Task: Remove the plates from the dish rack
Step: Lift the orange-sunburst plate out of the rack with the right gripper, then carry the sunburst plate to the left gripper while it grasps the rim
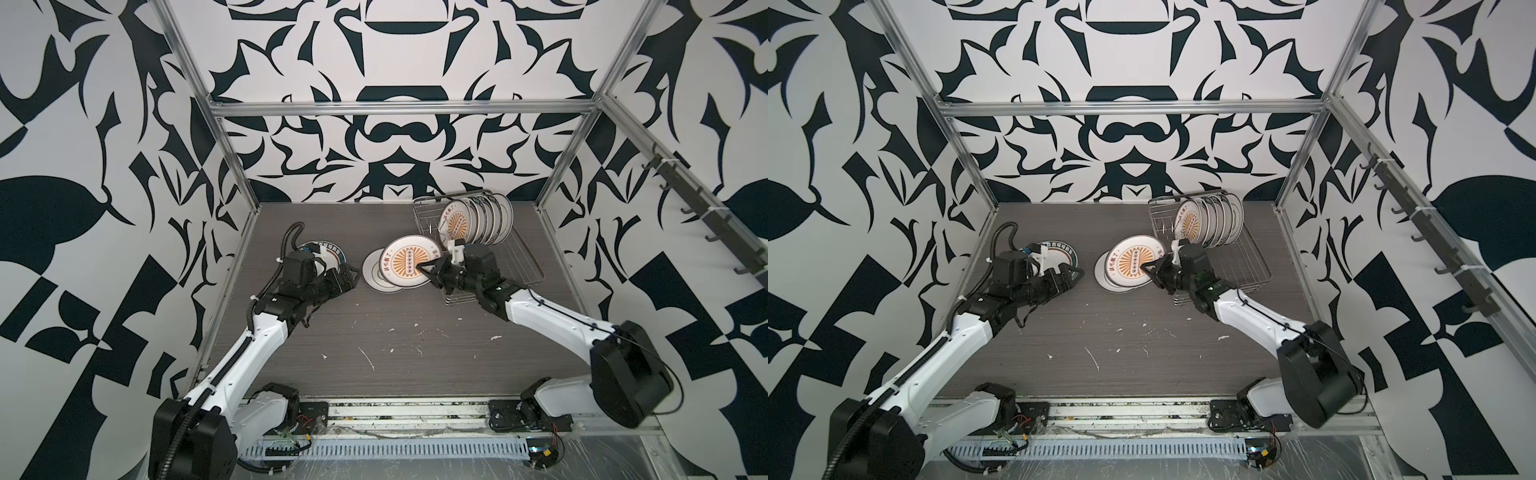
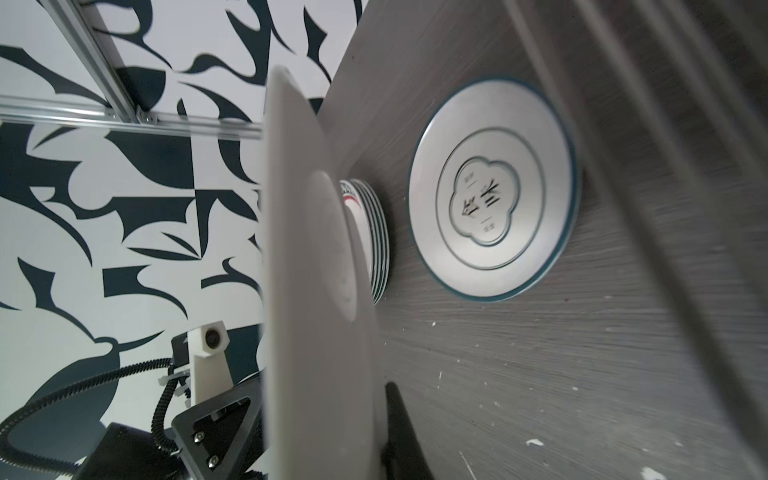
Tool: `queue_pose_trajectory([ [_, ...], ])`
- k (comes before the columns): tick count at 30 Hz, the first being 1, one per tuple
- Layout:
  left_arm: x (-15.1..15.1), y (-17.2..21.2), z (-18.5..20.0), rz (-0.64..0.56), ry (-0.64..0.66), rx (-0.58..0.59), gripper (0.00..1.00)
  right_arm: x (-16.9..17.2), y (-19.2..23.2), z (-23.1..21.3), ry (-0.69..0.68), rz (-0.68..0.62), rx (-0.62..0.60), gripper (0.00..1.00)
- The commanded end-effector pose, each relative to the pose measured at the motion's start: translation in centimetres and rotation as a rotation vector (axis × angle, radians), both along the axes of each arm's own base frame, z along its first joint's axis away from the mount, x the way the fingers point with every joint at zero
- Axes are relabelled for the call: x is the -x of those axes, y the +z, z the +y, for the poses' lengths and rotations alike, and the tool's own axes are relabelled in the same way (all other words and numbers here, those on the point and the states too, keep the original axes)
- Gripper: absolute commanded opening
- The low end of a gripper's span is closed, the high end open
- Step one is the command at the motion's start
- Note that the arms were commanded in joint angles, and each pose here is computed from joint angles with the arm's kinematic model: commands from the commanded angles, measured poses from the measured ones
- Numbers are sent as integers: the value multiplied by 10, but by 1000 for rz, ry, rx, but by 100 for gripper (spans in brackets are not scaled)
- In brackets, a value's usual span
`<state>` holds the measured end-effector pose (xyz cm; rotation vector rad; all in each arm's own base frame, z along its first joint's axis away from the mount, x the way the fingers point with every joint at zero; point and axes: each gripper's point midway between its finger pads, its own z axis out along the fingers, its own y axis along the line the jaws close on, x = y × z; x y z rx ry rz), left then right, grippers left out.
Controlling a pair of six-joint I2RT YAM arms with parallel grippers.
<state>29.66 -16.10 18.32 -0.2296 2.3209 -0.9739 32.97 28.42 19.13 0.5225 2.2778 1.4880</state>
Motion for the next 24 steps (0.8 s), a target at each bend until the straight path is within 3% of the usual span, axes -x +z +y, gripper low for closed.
queue_pose_trajectory([
  [1, -8, 21, -8, -60, -34, 48, 94, -4, 70, 36, 88, -163, -172, 0],
  [11, -14, 18, -3, -30, -32, 136, 86, 9, 76, 96, 215, -155, -256, 0],
  [16, -13, 27, -1, -31, -35, 207, 71, 13, 73, 118, 259, -154, -276, 0],
  [21, -7, 25, 2, -11, -30, 218, 44, 15, 74, 132, 290, -161, -282, 0],
  [24, -3, 21, 3, 9, -34, 227, 33, 17, 74, 138, 305, -162, -284, 0],
])
